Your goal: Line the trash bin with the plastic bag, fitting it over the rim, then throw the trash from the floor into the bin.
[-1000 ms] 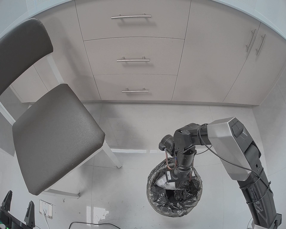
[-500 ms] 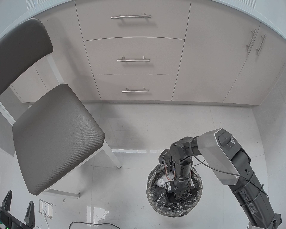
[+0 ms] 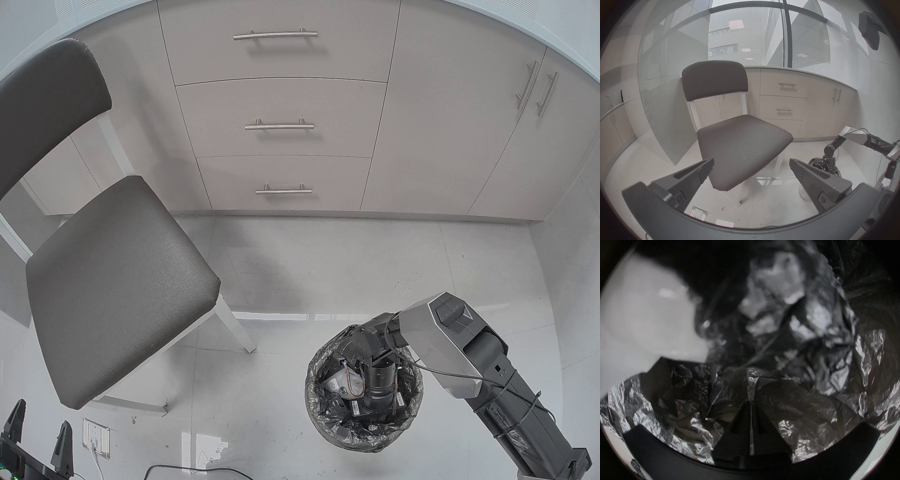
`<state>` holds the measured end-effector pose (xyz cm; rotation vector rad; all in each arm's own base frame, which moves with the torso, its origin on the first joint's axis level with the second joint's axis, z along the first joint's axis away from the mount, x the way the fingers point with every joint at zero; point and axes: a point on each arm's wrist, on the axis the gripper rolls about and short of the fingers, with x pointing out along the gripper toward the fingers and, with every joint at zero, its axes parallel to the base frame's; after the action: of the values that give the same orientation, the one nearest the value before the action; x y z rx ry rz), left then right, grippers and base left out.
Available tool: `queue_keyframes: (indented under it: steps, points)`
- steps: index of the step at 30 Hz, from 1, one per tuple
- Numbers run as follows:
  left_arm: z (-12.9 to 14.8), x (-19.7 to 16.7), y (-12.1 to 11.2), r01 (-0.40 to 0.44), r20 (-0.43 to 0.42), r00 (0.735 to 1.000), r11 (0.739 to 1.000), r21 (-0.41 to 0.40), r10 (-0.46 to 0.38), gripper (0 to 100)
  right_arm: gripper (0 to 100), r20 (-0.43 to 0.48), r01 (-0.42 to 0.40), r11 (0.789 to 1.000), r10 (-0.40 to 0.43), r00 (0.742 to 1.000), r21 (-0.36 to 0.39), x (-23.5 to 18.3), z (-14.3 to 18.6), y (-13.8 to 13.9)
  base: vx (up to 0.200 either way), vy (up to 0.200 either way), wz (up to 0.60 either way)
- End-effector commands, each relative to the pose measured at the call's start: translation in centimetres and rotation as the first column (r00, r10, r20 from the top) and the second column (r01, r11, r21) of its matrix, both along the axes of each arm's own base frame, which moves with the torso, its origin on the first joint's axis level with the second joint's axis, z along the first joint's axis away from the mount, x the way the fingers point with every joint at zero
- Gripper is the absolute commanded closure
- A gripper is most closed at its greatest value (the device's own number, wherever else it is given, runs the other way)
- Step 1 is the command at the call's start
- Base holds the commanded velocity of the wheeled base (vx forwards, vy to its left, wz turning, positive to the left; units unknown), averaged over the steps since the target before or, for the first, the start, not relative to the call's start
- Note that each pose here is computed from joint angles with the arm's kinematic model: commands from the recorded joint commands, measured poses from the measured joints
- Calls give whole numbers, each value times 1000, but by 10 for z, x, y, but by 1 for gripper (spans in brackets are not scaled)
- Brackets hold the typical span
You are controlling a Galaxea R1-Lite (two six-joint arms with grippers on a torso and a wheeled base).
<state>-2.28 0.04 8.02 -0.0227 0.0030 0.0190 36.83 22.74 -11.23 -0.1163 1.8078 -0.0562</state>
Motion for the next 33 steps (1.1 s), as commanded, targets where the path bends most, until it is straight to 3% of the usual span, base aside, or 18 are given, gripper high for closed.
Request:
queue_keyframes:
  steps: [1,10,22,33]
  points:
    - [-5,0,0,-1,-1,1000,1000,0,1,0,100,11,3,1000,-3,1000,7,2,-1,-1,0,0,0]
    - [-5,0,0,-1,-1,1000,1000,0,1,0,100,37,-28,1000,28,999,1,-1,-3,8,0,0,0]
    - [-5,0,0,-1,-1,1000,1000,0,1,0,100,-18,-65,997,64,998,-46,-16,-36,12,0,0,0]
    - [-5,0,0,-1,-1,1000,1000,0,1,0,100,-4,-58,998,57,998,-41,-12,-29,11,0,0,0]
